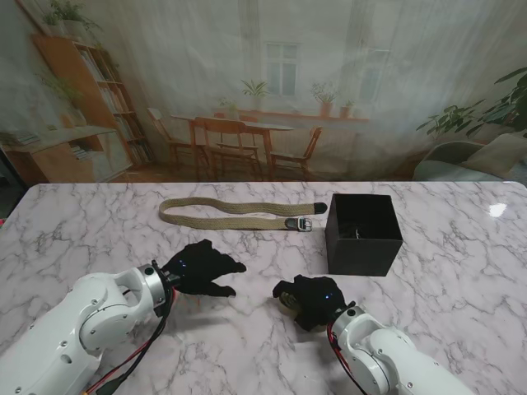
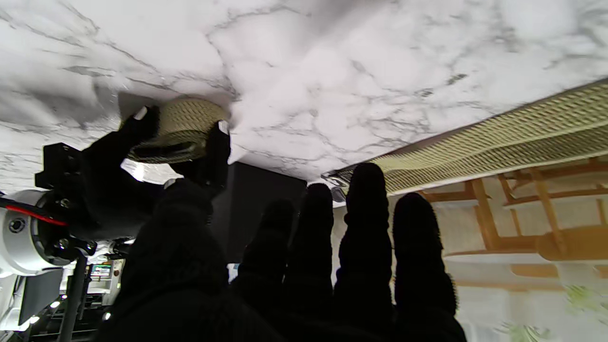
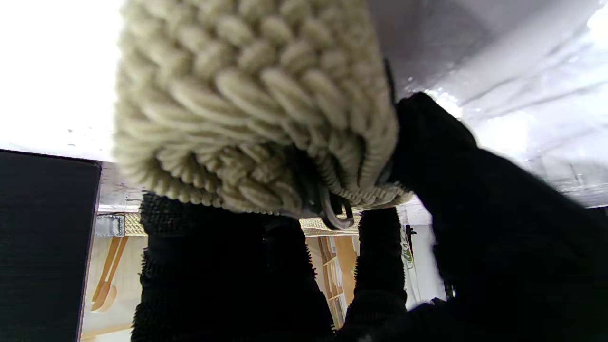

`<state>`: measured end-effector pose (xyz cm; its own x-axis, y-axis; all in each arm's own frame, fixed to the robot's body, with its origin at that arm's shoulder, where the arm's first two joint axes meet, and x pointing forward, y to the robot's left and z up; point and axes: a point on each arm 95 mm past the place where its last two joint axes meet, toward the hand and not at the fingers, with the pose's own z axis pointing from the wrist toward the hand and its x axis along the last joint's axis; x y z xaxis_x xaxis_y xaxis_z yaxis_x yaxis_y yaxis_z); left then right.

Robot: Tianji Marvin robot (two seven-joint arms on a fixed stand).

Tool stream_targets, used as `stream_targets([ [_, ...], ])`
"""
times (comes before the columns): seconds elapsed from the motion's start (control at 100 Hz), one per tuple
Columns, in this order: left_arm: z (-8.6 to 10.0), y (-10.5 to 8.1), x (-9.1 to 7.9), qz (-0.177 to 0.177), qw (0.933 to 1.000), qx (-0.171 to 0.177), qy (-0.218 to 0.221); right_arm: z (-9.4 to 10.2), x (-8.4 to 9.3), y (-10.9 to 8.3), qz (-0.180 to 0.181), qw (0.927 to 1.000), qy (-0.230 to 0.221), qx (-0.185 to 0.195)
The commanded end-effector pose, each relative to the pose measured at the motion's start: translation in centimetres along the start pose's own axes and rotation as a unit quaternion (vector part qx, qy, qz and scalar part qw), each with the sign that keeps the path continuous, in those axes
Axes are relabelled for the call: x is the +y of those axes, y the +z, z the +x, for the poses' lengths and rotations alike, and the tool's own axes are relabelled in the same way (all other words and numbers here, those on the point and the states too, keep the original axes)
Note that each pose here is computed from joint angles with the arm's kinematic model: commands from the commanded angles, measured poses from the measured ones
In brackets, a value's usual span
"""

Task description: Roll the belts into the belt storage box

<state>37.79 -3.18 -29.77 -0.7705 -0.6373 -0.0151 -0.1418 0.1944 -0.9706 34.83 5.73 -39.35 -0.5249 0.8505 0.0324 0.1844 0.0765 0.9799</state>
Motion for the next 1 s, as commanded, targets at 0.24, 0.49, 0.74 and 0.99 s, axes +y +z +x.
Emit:
stream_targets([
  [0.24,-1.5,-2.0,-0.7,0.033,0.9985,-0.041,0.013,0.3,0.1,-1.8,-0.003,0.9999,-0.006,0.012],
  [0.49,-3.6,-2.8,-0.6,0.042,0.9933,-0.096,0.049,0.2,3.5,-3.1,-0.048,0.9982,-0.022,0.03],
  [0.74,-5.8,-3.5,0.6,0.029,0.9838,-0.166,0.062,-1.2,9.9,-4.2,-0.128,0.9883,-0.075,0.035],
  [0.99,-6.6,-3.9,1.8,0.026,0.9787,-0.198,0.048,-4.3,15.9,-3.5,-0.176,0.9696,-0.169,0.022],
])
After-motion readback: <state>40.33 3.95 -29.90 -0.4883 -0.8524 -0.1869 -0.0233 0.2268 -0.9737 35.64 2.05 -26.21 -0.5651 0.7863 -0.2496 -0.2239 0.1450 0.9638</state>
